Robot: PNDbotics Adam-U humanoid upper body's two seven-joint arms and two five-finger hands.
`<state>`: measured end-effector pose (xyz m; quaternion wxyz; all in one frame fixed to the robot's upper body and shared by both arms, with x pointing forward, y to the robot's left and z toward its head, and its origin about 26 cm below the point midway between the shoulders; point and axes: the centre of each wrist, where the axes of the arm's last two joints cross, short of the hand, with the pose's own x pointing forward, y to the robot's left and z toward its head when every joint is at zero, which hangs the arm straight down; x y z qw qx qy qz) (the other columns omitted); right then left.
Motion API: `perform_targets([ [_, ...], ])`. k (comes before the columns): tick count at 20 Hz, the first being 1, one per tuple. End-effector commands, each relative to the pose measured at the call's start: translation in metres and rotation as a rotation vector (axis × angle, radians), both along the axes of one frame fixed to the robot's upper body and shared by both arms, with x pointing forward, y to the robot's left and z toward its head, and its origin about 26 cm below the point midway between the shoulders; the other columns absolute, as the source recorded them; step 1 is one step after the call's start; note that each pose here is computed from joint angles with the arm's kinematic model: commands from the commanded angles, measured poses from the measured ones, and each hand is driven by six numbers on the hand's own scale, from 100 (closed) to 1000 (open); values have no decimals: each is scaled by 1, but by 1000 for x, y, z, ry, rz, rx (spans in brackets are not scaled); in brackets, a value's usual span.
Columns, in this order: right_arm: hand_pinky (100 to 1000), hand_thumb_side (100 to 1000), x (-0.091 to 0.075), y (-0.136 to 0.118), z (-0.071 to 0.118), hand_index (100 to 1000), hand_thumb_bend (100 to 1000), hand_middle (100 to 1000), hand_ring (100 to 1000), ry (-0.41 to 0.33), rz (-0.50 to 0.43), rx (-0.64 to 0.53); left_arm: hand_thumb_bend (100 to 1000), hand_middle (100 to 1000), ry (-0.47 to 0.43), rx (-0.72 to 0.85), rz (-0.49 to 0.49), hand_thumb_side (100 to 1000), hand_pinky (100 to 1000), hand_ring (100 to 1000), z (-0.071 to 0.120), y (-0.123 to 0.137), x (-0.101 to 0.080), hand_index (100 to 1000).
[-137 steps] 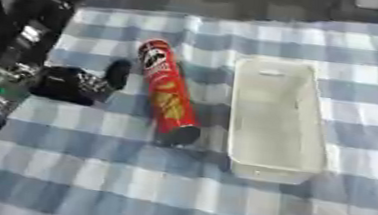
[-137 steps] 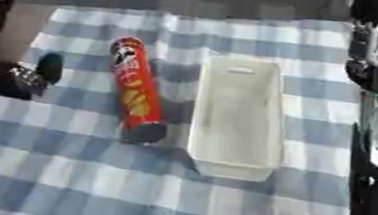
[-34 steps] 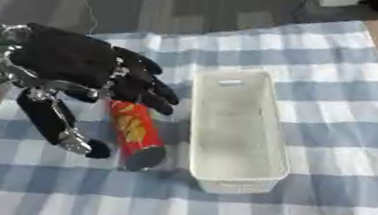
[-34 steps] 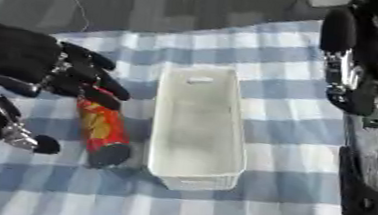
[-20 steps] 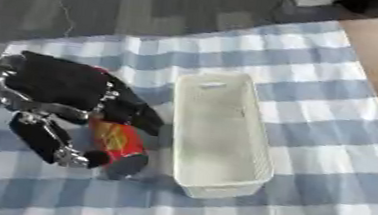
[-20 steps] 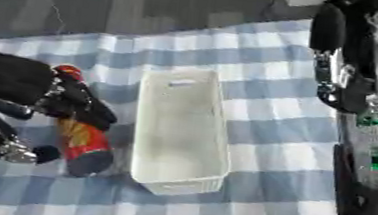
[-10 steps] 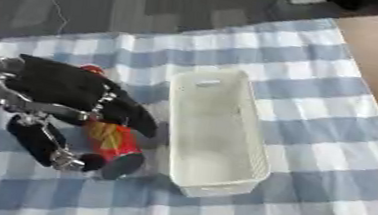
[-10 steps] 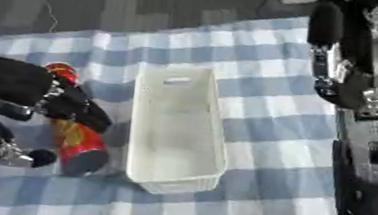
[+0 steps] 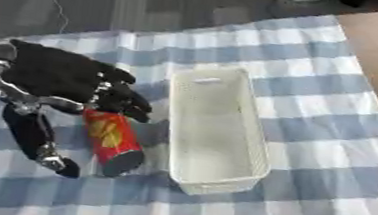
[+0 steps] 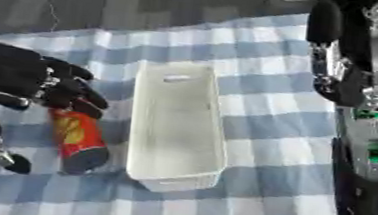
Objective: Pick up objects on the table and place them in the box.
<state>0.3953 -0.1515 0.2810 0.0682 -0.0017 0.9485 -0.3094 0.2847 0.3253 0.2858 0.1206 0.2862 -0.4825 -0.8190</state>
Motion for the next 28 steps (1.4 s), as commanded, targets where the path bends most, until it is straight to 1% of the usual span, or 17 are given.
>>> perform_targets([
  [1,732,747,-2,-3,8,893,100,935,802,-77,7,-56,608,933,-71,56,38,466,1000,884,13,5,-3,1000],
  [6,732,743,-2,-3,9,892,100,935,802,-81,11,-54,560,912,-82,29,84,438,987,864,9,14,4,1000],
  [12,728,734,-1,-1,13,891,100,934,796,-95,15,-51,553,892,-92,8,148,433,960,847,7,28,12,1000],
  [16,726,730,1,-1,17,890,100,934,794,-107,11,-51,534,889,-87,11,183,423,844,844,4,37,17,1000],
  [17,726,730,2,-1,18,890,100,934,794,-109,10,-51,536,889,-86,12,186,424,854,844,3,38,18,1000],
  [18,725,729,2,0,19,890,100,934,792,-112,9,-52,524,887,-82,9,190,418,832,842,2,39,18,1000],
  [24,721,720,4,3,29,889,100,933,785,-131,7,-56,486,885,-77,21,210,399,825,840,-1,43,21,1000],
  [25,721,721,4,3,30,889,100,933,785,-134,7,-56,491,886,-76,23,211,402,826,841,-2,44,22,1000],
  [26,719,717,4,4,32,888,100,933,782,-138,7,-57,469,883,-74,24,211,391,821,838,-2,44,22,1000],
  [27,720,791,4,5,34,889,100,934,783,-142,9,-58,464,882,-73,25,210,388,819,837,-3,44,22,1000],
  [28,719,716,4,6,35,888,100,932,781,-145,9,-58,440,882,-71,25,209,376,814,836,-4,44,22,1000],
])
